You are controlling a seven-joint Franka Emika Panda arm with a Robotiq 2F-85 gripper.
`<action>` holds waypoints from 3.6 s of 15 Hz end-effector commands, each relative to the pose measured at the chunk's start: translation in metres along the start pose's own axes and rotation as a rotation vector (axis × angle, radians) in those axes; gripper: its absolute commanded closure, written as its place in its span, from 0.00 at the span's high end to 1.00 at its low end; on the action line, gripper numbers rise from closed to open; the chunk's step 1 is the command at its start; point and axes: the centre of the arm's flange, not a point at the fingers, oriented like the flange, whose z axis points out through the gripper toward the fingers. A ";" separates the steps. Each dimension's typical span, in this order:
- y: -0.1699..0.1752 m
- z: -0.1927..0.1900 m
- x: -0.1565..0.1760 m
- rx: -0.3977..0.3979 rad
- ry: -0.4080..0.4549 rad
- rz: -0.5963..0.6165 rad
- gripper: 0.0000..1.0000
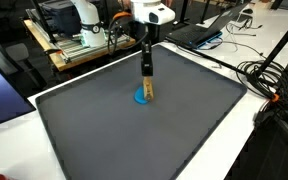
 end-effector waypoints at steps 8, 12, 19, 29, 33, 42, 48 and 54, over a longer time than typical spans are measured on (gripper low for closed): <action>0.001 0.031 -0.030 0.027 -0.129 0.007 0.22; 0.002 0.032 -0.035 0.038 -0.145 0.016 0.22; -0.001 0.033 -0.034 0.047 -0.182 -0.007 0.22; -0.006 0.015 -0.015 0.063 -0.118 0.013 0.22; -0.007 0.012 -0.008 0.070 -0.101 0.032 0.22; 0.003 0.019 -0.001 0.103 -0.056 0.185 0.22; 0.007 0.020 0.000 0.098 -0.016 0.292 0.22; 0.012 0.020 0.005 0.069 0.045 0.400 0.22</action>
